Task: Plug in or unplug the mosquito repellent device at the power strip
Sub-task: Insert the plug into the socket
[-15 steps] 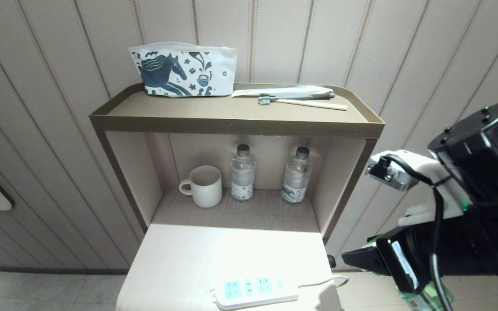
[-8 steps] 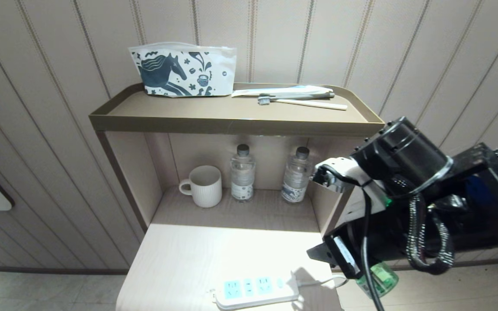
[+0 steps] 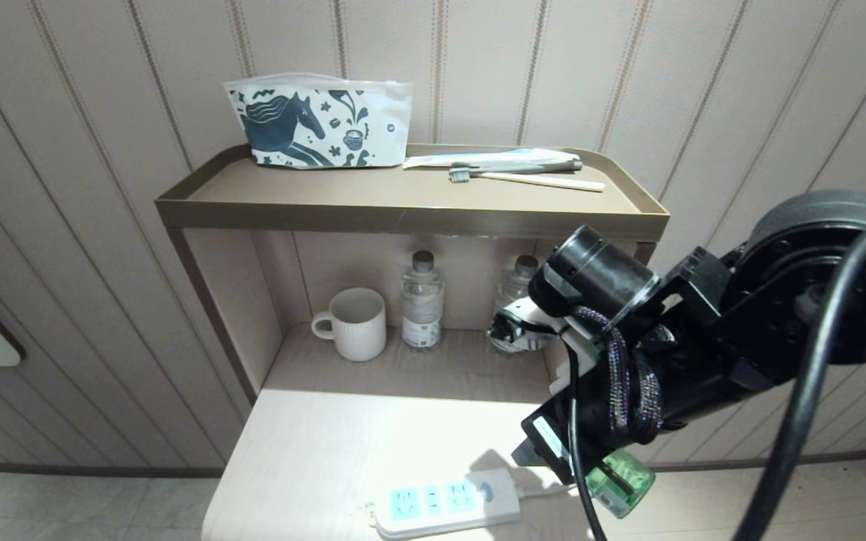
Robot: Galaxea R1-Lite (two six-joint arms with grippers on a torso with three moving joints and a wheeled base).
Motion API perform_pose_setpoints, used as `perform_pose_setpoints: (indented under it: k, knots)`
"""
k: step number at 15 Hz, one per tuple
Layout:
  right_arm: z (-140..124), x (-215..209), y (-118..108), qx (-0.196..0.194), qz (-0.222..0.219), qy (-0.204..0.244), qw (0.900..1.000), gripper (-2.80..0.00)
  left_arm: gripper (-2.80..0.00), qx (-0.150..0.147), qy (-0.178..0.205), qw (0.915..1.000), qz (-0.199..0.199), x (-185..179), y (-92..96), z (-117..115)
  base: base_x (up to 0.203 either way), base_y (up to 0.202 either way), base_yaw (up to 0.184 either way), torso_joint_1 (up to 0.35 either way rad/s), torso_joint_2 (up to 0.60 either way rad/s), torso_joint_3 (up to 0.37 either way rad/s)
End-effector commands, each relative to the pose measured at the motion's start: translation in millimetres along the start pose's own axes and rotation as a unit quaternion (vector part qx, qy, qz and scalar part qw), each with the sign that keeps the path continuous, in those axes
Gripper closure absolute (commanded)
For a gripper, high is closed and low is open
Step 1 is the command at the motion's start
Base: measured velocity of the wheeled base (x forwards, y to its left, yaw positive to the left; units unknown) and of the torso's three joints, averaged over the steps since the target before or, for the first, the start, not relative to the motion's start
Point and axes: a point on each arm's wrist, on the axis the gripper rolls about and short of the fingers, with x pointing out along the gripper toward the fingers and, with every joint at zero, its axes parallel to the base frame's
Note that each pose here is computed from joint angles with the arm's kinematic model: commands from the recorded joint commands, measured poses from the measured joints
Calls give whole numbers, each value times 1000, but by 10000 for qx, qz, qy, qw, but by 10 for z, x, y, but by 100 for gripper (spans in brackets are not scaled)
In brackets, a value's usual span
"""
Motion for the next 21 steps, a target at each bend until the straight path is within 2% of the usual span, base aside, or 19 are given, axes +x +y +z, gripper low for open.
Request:
perform_pose_setpoints:
  k: [1, 4, 7, 9, 10, 12, 16, 21]
  knots:
    - [129, 128, 45, 312, 73, 271, 9991, 0, 0, 1, 18, 10000, 1, 1, 0, -2, 0, 0, 0, 0, 0, 0]
    - [265, 273, 237, 974, 169, 442, 9941, 0, 0, 1, 18, 10000, 1, 1, 0, -2, 0, 0, 0, 0, 0, 0]
    - [289, 443, 414, 1338, 189, 608, 9890, 0, 0, 1, 18, 10000, 1, 1, 0, -2, 0, 0, 0, 0, 0, 0]
    - [277, 607, 492, 1447, 137, 792, 9862, 0, 0, 1, 18, 10000, 1, 1, 0, -2, 0, 0, 0, 0, 0, 0]
    - [272, 618, 502, 1463, 131, 805, 9859, 0, 0, 1, 18, 10000, 1, 1, 0, -2, 0, 0, 0, 0, 0, 0]
    - [265, 683, 546, 1801, 143, 748, 9807, 0, 0, 1, 18, 10000, 1, 1, 0, -2, 0, 0, 0, 0, 0, 0]
    - [296, 764, 522, 1923, 208, 457, 9801, 0, 0, 1, 18, 10000, 1, 1, 0, -2, 0, 0, 0, 0, 0, 0]
    - [298, 809, 508, 1957, 82, 453, 9796, 0, 0, 1, 18, 10000, 1, 1, 0, -2, 0, 0, 0, 0, 0, 0]
